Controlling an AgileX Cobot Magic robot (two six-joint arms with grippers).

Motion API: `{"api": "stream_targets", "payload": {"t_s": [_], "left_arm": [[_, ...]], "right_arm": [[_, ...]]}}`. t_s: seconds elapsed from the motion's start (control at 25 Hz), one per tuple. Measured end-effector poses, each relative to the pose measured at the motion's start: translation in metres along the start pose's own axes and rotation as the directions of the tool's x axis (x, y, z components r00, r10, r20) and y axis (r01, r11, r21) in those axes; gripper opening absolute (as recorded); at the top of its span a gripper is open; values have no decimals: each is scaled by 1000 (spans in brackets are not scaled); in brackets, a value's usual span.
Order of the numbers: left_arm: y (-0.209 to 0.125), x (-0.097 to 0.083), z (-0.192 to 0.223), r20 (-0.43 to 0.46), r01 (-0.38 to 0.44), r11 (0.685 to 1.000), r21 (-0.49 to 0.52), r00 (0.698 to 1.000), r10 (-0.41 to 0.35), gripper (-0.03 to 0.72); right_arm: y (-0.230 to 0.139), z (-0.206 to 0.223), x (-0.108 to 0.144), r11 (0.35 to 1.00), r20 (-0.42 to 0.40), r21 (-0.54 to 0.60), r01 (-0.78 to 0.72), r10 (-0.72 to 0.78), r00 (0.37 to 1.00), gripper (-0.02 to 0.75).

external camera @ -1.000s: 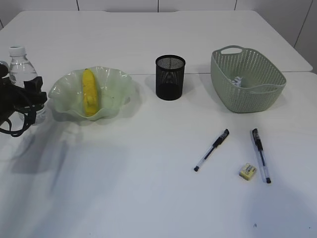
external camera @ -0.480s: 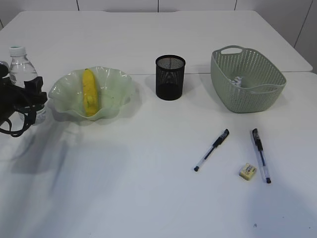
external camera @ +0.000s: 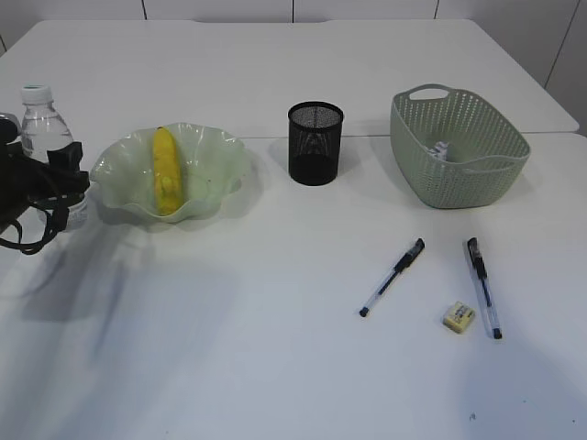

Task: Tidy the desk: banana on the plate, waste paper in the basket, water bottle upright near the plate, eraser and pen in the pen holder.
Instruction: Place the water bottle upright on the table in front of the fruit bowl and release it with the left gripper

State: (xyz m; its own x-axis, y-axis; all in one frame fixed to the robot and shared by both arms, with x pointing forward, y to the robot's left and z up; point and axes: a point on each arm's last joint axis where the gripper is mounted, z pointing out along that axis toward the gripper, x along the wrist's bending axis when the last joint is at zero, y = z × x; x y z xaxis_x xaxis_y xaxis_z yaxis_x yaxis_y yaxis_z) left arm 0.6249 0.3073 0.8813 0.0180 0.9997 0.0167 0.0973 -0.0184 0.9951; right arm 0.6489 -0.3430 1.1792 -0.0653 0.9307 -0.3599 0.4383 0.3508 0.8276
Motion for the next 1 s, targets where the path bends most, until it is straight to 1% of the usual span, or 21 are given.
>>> {"api": "stream_targets", "payload": {"t_s": [0.6,1.0], "left_arm": [[0,0,0,3,-2,1000,0,1000,2,440],[0,0,0,3,-2,1000,0,1000,2,457]], "right_arm": [[0,0,0,1000,5,-5,6,-6,1000,261],[0,0,0,1000,5,-5,6,-6,1000,261]]}}
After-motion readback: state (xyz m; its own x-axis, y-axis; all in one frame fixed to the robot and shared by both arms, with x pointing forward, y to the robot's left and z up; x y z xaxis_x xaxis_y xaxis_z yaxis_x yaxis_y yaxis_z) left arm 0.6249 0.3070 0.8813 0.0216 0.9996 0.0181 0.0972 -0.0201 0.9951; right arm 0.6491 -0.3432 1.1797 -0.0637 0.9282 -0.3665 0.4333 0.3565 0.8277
